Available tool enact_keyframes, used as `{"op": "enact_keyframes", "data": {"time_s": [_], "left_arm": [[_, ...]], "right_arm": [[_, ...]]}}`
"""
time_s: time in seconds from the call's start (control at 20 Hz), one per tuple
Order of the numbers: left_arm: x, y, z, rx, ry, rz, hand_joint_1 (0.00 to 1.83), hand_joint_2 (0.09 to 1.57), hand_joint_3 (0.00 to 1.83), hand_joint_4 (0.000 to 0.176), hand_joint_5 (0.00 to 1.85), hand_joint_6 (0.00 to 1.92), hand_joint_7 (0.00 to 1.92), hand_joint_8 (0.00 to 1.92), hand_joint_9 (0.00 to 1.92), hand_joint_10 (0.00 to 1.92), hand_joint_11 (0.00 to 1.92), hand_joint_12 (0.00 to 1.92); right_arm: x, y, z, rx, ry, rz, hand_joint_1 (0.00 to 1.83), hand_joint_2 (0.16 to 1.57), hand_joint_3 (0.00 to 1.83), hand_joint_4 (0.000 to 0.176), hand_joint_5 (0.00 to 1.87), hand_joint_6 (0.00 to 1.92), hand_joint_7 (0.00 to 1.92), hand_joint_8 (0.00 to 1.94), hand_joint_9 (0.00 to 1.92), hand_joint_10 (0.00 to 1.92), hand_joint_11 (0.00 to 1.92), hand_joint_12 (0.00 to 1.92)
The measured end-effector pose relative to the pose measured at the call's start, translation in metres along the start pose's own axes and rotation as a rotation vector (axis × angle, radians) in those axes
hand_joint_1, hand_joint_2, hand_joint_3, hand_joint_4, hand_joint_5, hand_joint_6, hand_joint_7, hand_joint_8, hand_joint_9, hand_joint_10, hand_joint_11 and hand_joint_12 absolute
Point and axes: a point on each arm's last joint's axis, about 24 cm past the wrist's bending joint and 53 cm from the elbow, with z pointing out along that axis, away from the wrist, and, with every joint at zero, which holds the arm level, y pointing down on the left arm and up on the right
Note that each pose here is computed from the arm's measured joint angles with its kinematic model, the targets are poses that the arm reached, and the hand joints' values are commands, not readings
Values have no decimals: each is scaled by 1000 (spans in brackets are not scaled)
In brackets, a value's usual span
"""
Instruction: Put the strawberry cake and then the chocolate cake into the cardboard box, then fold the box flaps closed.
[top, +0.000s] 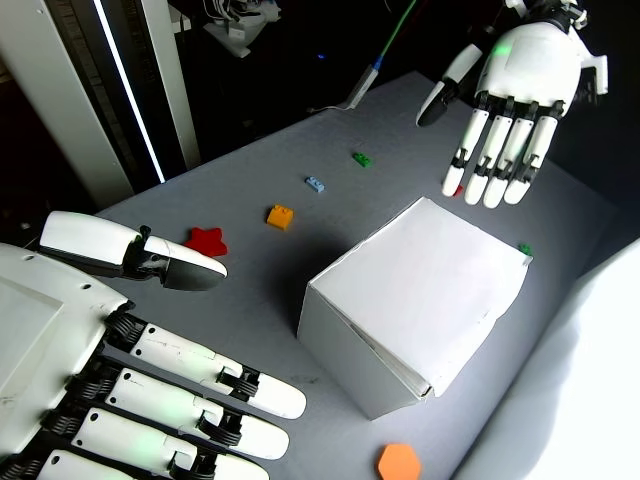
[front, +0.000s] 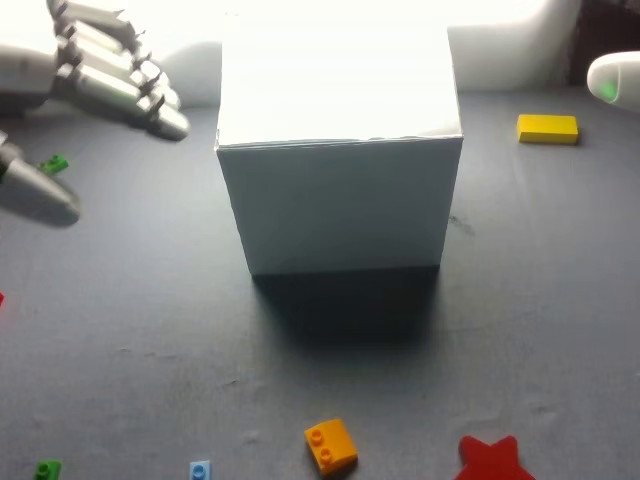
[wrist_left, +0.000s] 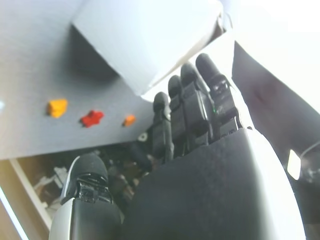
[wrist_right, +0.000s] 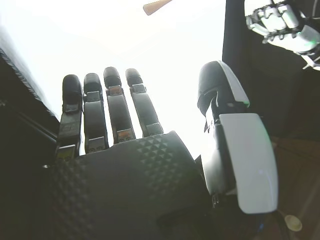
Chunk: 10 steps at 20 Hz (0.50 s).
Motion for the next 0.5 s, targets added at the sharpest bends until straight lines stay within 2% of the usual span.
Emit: {"op": "enact_keyframes", "data": {"time_s": [0.05, 0.15, 0.2, 0.25, 0.3, 0.35, 0.4, 0.45, 0.5], "left_arm": [[8, -1, -2, -2, 15, -9, 47, 1167, 0, 40, 269, 0, 310, 4, 324, 4, 0, 998], [24, -3, -6, -5, 54, -14, 25, 1172, 2, 42, 324, 16, 365, 14, 380, 21, 0, 1135], [30, -5, -9, -6, 65, -16, 31, 1182, 5, 34, 374, 28, 422, 27, 428, 36, 0, 1203], [31, -6, -11, -7, 64, -16, 108, 1197, 4, 9, 540, 55, 589, 42, 567, 79, 46, 1269], [32, -9, -14, -6, 60, -18, 140, 1208, 4, 0, 630, 61, 694, 55, 648, 114, 78, 1335], [33, -14, -17, -1, 56, -19, 118, 1239, 3, 0, 847, 148, 974, 212, 777, 672, 272, 1566], [34, -18, -19, 6, 54, -23, 109, 1247, 2, 0, 892, 171, 1025, 271, 738, 951, 310, 1635], [36, -21, -19, 13, 56, -32, 108, 1248, 1, 0, 899, 178, 1027, 301, 709, 1056, 315, 1658], [40, -22, -19, 13, 67, -30, 240, 1270, 3, 0, 862, 753, 1020, 784, 802, 1454, 526, 1868]], "right_arm": [[0, 0, 0, 0, 0, 0, 0, 1284, 1, 0, 98, 6, 145, 3, 106, 14, 0, 305], [0, 0, 0, 0, 0, 0, 0, 1276, 0, 0, 207, 33, 230, 15, 171, 32, 0, 634], [1, -1, 0, 1, 2, -1, 0, 1260, 0, 0, 420, 104, 474, 75, 381, 112, 0, 1002], [1, -1, 0, 1, 2, -2, 0, 1251, 0, 0, 578, 150, 648, 112, 555, 189, 0, 1318], [1, -1, 0, 1, 3, -3, 16, 1258, 0, 0, 734, 138, 806, 94, 655, 322, 32, 1505], [1, -1, 0, 1, 3, -4, 93, 1258, 0, 0, 976, 241, 1087, 213, 748, 868, 212, 1742], [1, -1, 0, 1, 3, -4, 109, 1258, 0, 0, 1024, 275, 1143, 251, 721, 1101, 251, 1811], [1, -1, 0, 1, 3, -4, 113, 1257, 0, 0, 1030, 291, 1150, 268, 702, 1179, 258, 1829], [1, -1, 0, 1, 4, -5, 91, 1310, 11, 0, 1107, 1095, 1219, 1081, 1000, 1658, 719, 1903]]}}
